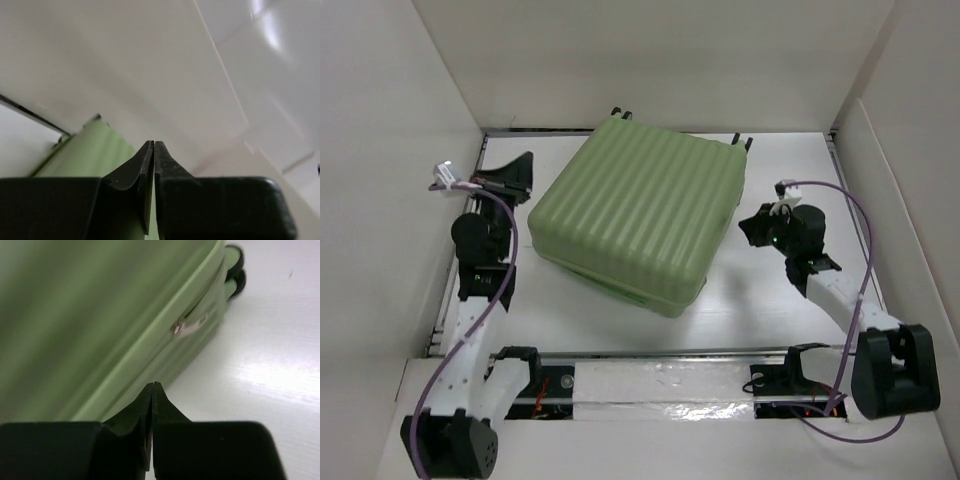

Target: Pack the luggage

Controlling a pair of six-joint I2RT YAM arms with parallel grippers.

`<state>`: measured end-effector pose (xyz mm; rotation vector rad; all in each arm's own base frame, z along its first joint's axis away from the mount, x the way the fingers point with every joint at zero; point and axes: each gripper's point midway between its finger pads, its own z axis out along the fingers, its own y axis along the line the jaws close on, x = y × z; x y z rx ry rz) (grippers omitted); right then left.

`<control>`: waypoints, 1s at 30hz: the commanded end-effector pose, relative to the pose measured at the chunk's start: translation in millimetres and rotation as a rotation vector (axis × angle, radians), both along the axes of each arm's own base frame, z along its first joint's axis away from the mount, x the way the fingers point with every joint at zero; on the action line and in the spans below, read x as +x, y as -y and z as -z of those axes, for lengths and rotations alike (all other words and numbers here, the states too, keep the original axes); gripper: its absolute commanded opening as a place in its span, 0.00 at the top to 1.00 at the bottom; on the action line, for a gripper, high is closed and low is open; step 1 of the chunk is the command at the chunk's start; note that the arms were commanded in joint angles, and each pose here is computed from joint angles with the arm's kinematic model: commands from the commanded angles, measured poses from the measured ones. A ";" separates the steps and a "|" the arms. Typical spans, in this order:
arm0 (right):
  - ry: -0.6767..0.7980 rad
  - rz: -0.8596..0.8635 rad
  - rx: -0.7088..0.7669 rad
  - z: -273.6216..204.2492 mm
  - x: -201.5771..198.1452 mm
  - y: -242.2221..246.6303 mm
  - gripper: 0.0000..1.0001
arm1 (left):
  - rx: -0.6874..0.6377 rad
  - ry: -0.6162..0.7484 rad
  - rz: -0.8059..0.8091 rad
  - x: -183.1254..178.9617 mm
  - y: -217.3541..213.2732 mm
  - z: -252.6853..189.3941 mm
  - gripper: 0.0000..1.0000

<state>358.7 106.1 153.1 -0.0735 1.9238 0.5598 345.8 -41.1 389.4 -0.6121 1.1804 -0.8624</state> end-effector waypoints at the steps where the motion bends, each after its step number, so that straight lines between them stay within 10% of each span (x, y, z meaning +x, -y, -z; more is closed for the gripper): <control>1: 0.040 -0.174 0.027 3.1 -45.2 -27.6 1.00 | 0.162 -0.078 0.119 -25.4 38.6 49.8 1.00; 11: 0.110 -0.462 0.028 19.3 -164.5 -74.3 1.00 | 0.406 0.084 0.390 -148.3 80.9 22.1 1.00; 14: 0.109 -0.493 0.024 25.9 -172.9 -82.8 0.85 | 0.442 0.103 0.497 -155.8 97.0 40.8 1.00; 23: 0.119 -0.526 -0.047 29.2 -162.2 -98.5 0.73 | 0.364 0.203 0.536 -83.9 140.0 -36.2 1.00; 25: 0.121 -0.491 -0.039 33.6 -154.3 -98.4 0.74 | 0.484 0.182 0.675 -92.5 242.2 -40.2 1.00; 28: 0.098 -0.483 -0.059 33.4 -152.1 -98.4 0.74 | 0.575 0.005 0.224 -65.7 245.2 -68.1 1.00; 30: 0.106 -0.451 -0.062 32.8 -148.5 -94.6 0.74 | 0.538 0.088 0.389 -73.1 249.6 -54.4 1.00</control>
